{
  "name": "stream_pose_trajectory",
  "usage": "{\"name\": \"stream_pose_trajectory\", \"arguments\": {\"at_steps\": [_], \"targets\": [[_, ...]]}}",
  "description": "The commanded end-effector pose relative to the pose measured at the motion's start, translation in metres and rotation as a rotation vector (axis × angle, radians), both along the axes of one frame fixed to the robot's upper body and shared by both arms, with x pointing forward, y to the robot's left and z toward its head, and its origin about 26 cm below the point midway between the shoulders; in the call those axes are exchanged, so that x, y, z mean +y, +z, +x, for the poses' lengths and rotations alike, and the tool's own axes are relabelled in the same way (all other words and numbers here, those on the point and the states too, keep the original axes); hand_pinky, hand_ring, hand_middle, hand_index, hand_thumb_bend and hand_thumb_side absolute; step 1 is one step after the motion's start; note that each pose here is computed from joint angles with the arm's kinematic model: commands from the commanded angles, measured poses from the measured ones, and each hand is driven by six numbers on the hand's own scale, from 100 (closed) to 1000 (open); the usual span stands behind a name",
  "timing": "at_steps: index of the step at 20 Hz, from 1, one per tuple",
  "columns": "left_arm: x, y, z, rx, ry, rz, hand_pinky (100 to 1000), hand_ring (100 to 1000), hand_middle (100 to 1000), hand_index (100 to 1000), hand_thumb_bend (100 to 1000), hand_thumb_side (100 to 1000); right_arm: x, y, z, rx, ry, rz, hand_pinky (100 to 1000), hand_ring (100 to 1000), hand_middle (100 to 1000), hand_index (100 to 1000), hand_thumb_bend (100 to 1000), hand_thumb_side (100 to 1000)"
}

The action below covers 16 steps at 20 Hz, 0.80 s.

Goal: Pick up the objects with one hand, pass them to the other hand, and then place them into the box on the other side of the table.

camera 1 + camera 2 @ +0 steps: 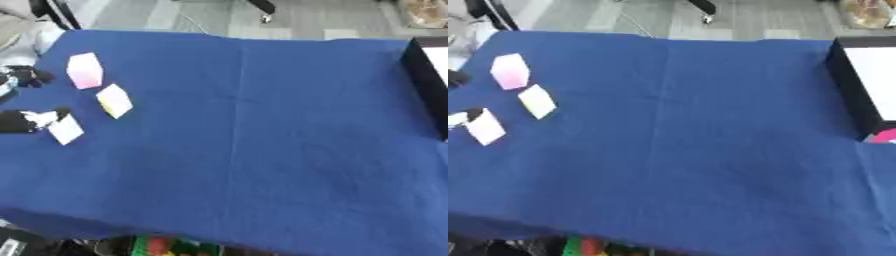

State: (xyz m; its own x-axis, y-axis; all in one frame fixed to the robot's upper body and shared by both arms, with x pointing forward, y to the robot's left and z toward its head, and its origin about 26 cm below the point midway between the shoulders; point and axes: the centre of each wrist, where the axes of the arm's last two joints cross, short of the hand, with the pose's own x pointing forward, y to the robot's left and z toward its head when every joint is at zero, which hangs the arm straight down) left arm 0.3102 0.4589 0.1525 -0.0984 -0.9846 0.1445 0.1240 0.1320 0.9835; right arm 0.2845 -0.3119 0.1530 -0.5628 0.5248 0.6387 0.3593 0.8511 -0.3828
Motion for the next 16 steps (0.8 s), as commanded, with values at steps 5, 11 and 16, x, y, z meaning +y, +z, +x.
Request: {"name": "stream_pose_trajectory", "arguments": {"at_steps": [5,11,16], "targets": [[0.025,0.002,0.001,0.071,0.109,0.084,792,726,728,866,437,602,-0.002,0.008,0.000,-0.021,0.003,-0.028,834,738,765,957,100,541],[0.033,-0.013,0.004,0.125,0.177,0.073,781,708,706,861,434,591,-0.002,0.008,0.000,-0.021,0.004,-0.027,834,738,765,957,100,541],[0.036,-0.022,0.008,0.139,0.226,0.048,778,707,707,863,426,595,-0.002,0.008,0.000,-0.021,0.006,-0.027,834,738,765,957,100,541]]}}
